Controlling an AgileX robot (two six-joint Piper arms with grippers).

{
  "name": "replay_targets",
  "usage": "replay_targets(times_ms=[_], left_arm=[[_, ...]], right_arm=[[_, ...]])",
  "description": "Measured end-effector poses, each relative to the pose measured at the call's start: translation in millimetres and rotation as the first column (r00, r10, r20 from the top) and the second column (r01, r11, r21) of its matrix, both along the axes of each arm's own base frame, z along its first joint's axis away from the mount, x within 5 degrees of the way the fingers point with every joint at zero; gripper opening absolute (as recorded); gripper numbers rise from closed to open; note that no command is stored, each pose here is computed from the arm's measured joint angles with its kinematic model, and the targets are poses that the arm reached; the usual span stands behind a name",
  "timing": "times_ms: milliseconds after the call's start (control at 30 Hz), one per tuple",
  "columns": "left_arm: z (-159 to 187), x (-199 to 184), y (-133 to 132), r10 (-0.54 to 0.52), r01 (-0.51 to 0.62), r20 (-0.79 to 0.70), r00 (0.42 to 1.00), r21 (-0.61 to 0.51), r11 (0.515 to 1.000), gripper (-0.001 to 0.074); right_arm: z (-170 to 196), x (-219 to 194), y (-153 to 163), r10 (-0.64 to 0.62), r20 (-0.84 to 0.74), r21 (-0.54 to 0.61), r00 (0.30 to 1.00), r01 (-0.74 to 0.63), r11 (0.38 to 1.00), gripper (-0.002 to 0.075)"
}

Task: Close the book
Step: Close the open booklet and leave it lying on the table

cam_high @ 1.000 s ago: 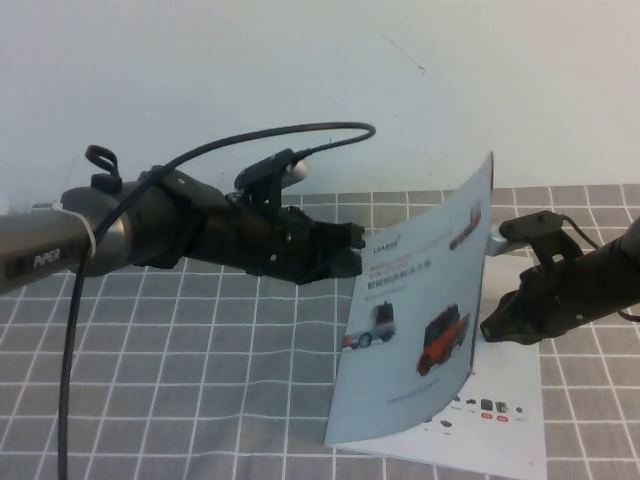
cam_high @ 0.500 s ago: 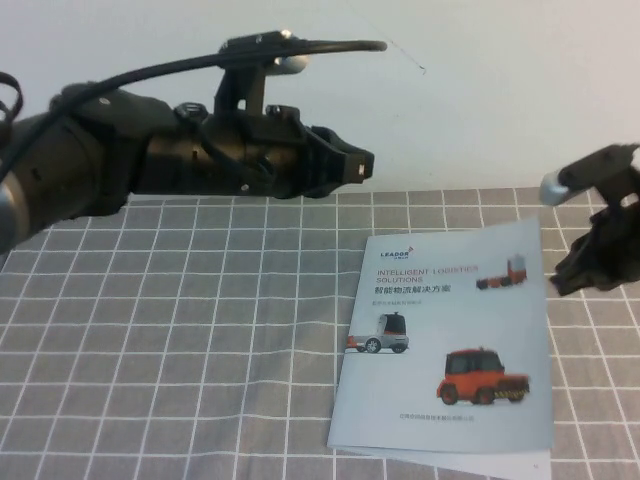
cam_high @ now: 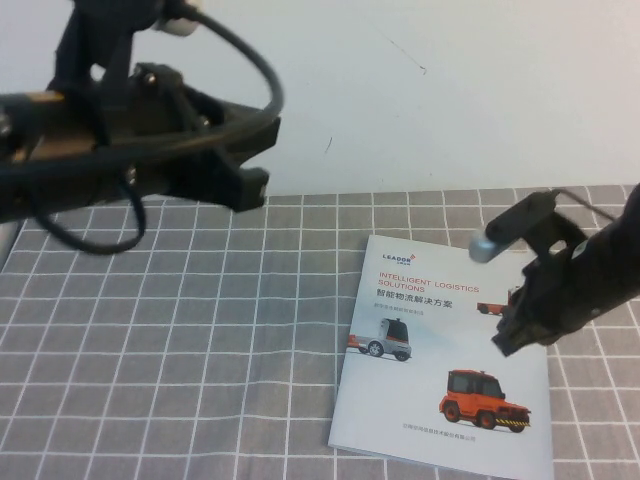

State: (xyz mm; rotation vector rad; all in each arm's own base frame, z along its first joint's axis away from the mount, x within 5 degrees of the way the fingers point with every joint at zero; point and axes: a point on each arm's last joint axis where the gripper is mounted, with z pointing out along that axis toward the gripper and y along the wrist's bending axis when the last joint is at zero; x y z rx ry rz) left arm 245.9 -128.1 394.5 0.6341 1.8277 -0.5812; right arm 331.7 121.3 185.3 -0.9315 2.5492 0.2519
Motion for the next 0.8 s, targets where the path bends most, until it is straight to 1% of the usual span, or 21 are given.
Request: replay_targets(times_ms=[67,200,300,400,467,600,667,700,800], left_arm=[[-3,-15,6,0.003,-0.003,0.008,1.0,0.009,1.0,-0.0004],[-11,-45,18,0.008,-0.008,0.021,1.0,0.014,1.0,-0.0004],[-22,-63,25,0.006,-0.007,0.021,1.0,0.032,0.999,-0.0004],[-30,-81,33,0.005,-0.008,0.042,0.999,0.067,0.998,-0.0004],[-34,-94,39,0.01,-0.016,0.065,0.998,0.089,0.996,-0.0004],[-48,-121,53,0.015,-0.032,0.108,0.994,0.159,0.987,-0.0004],[-52,-132,59,0.024,-0.045,0.121,0.992,0.177,0.983,-0.0004],[-60,-139,63,0.034,-0.057,0.117,0.992,0.198,0.978,-0.0004],[-76,-153,73,0.08,-0.101,0.108,0.991,0.205,0.974,-0.0004]], right_arm=[[-24,1,8,0.019,-0.057,-0.02,0.998,-0.02,1.0,-0.0003],[-50,3,14,0.025,-0.103,-0.04,0.994,-0.029,0.999,-0.0003],[-53,3,12,0.034,-0.106,-0.058,0.994,-0.04,0.997,-0.0003],[-41,3,8,0.043,-0.09,-0.087,0.995,-0.051,0.995,-0.0003],[-17,1,4,0.058,-0.04,-0.113,0.998,-0.062,0.992,-0.0003],[55,-13,-9,0.062,0.155,-0.145,0.986,-0.04,0.989,-0.0003],[92,-28,-17,0.05,0.251,-0.152,0.967,-0.012,0.988,-0.0003],[110,-38,-23,0.04,0.297,-0.153,0.954,0.007,0.988,-0.0003],[157,-72,-39,-0.002,0.409,-0.141,0.912,0.065,0.988,-0.0003]])
